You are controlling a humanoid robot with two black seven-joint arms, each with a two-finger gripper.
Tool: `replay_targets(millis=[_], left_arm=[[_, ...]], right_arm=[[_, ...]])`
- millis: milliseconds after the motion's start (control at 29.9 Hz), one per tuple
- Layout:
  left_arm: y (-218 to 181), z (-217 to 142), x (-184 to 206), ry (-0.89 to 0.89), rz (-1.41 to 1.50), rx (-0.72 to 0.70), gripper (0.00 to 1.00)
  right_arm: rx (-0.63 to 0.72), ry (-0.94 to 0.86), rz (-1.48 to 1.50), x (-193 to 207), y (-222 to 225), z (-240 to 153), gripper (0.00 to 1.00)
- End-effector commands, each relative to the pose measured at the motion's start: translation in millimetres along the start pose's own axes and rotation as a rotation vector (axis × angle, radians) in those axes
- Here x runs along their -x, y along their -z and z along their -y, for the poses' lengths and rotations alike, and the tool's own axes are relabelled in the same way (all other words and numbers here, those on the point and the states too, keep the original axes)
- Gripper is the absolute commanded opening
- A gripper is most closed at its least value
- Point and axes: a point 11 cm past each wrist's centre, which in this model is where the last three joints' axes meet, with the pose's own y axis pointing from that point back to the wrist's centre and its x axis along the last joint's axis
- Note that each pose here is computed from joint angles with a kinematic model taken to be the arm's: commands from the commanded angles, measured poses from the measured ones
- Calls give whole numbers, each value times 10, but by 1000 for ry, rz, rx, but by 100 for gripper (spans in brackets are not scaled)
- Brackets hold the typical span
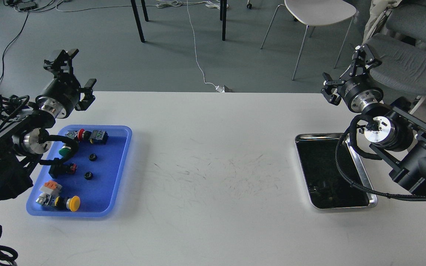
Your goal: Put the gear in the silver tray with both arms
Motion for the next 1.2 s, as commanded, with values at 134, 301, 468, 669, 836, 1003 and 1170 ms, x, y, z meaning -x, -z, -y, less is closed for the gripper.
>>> replay_targets(millis=[134, 301, 468, 669, 836, 1003, 1170], left_arm=[[-81, 49, 45, -20, -102, 63, 99], [-53, 61, 90, -11, -121, 61, 99], [-28, 53, 79, -29, -150, 71, 99], [42, 64, 117, -42, -141, 58, 99], [42, 64, 117, -42, -141, 58, 99], [53, 75, 153, -34, -131, 47, 99], [110, 60, 172, -14, -83, 21, 99]], right_arm=[[-10, -10, 15, -20, 32, 2, 99], [-11, -13, 16, -26, 37, 3, 99], [-10, -14, 16, -31, 31, 0, 99], [-9, -15, 16, -36, 25, -2, 99], [-9, -15, 16, -36, 25, -2, 99], [-9, -14, 16, -36, 20, -6, 99], [-9, -14, 16, -36, 19, -6, 99]])
